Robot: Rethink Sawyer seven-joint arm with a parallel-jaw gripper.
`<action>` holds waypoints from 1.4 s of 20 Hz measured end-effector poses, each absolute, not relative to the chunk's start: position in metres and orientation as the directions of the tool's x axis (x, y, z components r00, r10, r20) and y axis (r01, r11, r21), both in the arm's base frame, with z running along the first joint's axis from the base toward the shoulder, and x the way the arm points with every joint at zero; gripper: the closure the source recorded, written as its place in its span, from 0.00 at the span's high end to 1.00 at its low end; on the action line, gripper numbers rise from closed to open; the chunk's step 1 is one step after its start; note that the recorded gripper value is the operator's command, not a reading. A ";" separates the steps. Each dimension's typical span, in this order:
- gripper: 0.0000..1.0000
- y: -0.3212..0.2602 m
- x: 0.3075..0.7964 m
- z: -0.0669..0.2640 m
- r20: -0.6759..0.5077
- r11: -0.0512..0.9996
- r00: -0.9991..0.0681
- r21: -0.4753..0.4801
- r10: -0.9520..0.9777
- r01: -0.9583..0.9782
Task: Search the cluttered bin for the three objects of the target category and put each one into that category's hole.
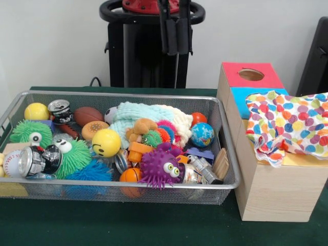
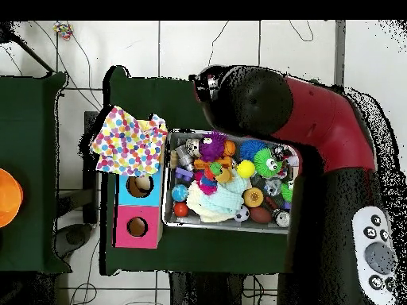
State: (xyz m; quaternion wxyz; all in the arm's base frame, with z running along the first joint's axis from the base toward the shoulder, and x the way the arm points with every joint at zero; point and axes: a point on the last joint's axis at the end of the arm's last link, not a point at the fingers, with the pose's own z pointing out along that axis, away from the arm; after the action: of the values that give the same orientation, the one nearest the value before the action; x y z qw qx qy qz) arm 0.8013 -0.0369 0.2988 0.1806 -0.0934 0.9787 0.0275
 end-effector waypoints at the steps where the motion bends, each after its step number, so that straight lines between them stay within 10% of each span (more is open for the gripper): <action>1: 0.00 -0.038 0.801 0.299 -0.356 0.981 -0.918 0.013 -0.176 -0.193; 28: 0.00 0.009 0.806 0.364 -0.329 0.953 -0.896 -0.152 -0.297 -0.261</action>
State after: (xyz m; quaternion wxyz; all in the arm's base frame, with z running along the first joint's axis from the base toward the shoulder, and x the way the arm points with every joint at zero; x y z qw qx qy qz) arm 0.8056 0.0087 0.3638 0.1768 -0.1435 0.9723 -0.0518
